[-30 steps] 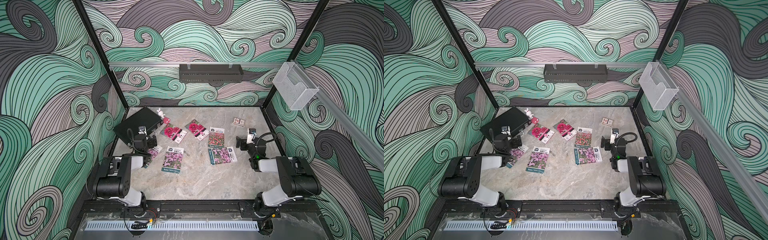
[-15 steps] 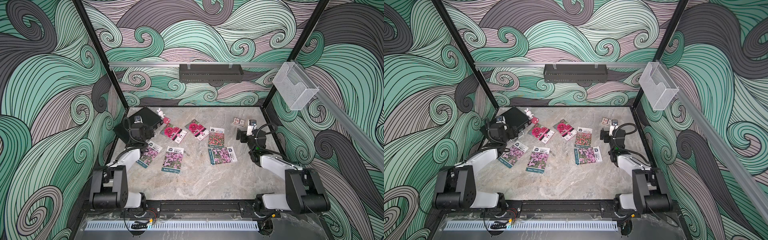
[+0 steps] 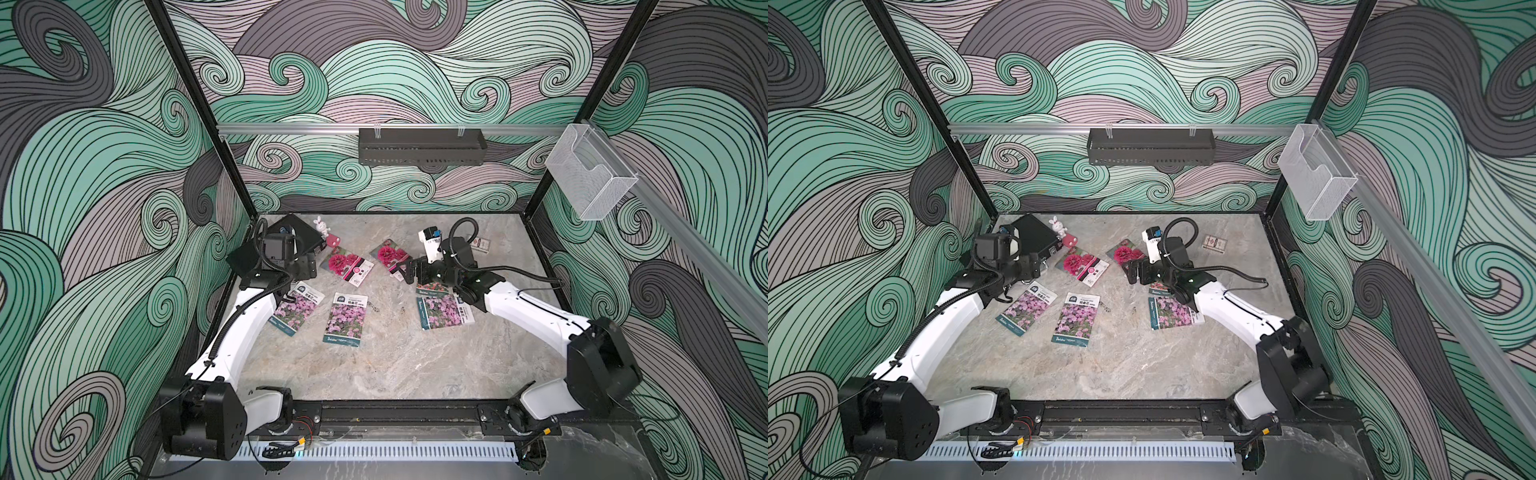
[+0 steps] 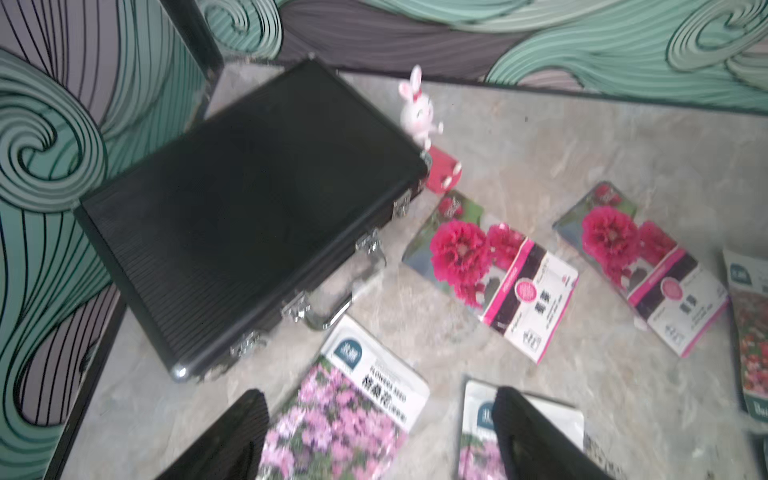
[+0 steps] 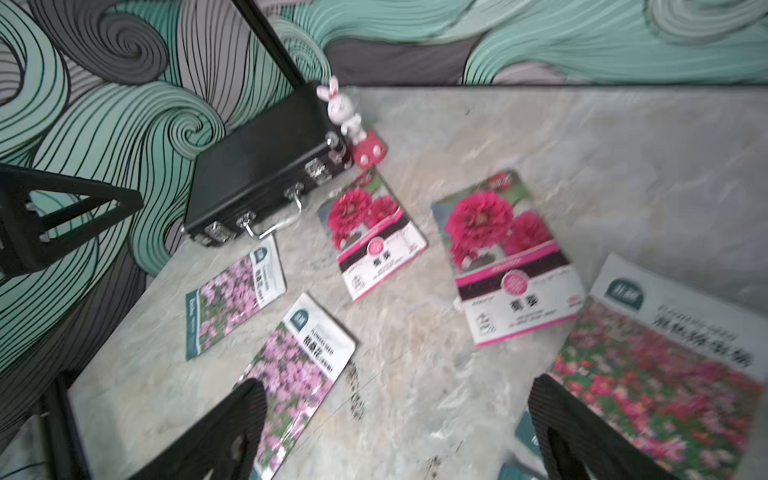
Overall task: Arrange the seed packets in a row
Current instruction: Adjust the seed packet at the center of the board.
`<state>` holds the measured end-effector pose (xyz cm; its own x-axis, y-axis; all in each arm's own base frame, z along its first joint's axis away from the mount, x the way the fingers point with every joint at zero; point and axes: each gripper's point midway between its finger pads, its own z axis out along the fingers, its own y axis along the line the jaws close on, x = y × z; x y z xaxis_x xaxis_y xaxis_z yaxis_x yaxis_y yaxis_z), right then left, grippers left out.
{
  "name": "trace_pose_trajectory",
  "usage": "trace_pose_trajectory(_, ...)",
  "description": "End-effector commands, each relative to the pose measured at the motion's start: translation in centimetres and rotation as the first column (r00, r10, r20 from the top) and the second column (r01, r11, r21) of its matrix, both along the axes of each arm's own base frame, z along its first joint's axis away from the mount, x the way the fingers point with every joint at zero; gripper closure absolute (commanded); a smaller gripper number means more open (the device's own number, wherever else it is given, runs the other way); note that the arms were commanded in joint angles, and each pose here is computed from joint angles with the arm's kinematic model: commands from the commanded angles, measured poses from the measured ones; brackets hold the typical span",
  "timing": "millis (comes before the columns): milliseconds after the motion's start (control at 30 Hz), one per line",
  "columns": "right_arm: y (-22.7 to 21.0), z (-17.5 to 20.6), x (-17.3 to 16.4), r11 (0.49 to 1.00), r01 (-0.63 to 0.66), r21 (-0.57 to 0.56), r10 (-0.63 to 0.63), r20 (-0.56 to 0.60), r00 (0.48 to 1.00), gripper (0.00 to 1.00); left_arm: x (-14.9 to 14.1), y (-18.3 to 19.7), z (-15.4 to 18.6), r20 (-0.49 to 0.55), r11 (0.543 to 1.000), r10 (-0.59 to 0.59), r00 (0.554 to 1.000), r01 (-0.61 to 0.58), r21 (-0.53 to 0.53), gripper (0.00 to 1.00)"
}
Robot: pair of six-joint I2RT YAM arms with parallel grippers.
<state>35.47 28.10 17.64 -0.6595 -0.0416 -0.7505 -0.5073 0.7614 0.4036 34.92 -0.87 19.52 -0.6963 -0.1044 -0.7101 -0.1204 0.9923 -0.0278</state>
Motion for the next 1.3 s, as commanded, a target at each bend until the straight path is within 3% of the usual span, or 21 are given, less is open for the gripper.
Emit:
trace_pose_trajectory(0,3.2,0.4,-3.5,0.987,-0.108,0.117,0.122,-0.118,0.986,0.01,-4.2,-0.5,-2.2,-0.171,0.999,-0.001,0.985,-0.008,-0.049,0.14)
trace_pose_trajectory(200,6.1,-1.6,-7.5,0.971,-0.217,0.097,0.231,-0.163,0.959,0.0,-6.7,-0.8,-5.6,-0.336,0.99,0.043,0.941,-0.084,-0.11,0.14)
trace_pose_trajectory(367,6.3,-3.6,-8.4,0.966,-0.239,0.096,0.254,-0.196,0.947,0.0,-7.8,-1.5,-8.6,-0.476,0.974,0.066,0.877,-0.16,-0.159,0.16)
trace_pose_trajectory(633,6.4,-4.2,-9.0,0.957,-0.269,0.103,0.285,-0.195,0.939,0.0,-7.7,-0.8,-12.8,-0.558,0.95,0.122,0.821,-0.26,-0.174,0.17)
trace_pose_trajectory(733,6.3,-4.6,-9.1,0.956,-0.272,0.107,0.289,-0.191,0.938,0.0,-7.7,0.0,-13.1,-0.55,0.936,0.185,0.814,-0.316,-0.152,0.18)
trace_pose_trajectory(1000,6.3,-5.7,-9.4,0.953,-0.286,0.105,0.301,-0.192,0.934,0.0,-7.1,2.5,-13.9,-0.437,0.848,0.417,0.797,-0.514,-0.128,0.19)
trace_pose_trajectory(1267,6.0,-6.3,-9.7,0.953,-0.287,0.101,0.302,-0.195,0.933,0.0,-6.5,3.4,-14.3,-0.384,0.808,0.491,0.782,-0.573,-0.134,0.2)
